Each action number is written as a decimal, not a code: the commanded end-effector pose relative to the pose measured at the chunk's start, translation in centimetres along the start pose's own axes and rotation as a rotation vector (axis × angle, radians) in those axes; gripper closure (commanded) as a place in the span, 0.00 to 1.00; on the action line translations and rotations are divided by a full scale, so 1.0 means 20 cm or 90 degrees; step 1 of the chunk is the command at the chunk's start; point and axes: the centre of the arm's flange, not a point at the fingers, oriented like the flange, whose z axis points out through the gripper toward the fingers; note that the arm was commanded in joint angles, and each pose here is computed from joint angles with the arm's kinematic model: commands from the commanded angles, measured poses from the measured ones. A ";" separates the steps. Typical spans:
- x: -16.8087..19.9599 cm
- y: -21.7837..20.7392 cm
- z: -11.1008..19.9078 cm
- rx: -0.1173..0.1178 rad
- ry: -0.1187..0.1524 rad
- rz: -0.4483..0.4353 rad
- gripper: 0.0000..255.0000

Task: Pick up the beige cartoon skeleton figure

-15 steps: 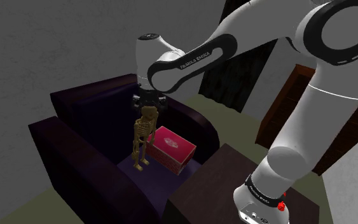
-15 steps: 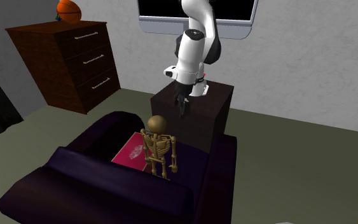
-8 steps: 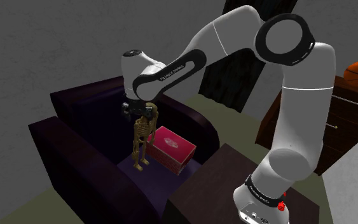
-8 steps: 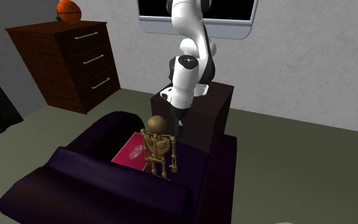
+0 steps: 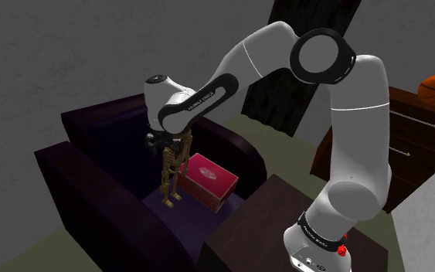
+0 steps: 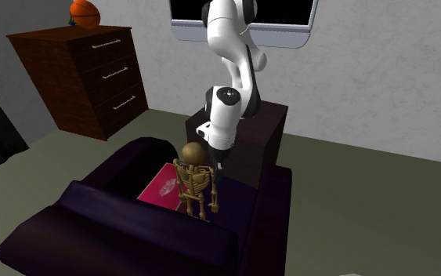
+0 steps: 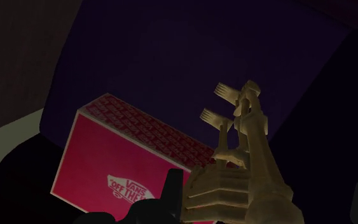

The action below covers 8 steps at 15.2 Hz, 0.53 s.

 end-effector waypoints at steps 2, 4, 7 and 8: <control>0.00 -0.01 0.04 0.000 0.000 0.000 0.00; -0.01 -0.01 0.04 0.000 0.000 0.000 1.00; 0.00 -0.01 0.04 0.000 0.000 0.000 1.00; 0.00 -0.01 0.04 0.000 0.000 0.000 1.00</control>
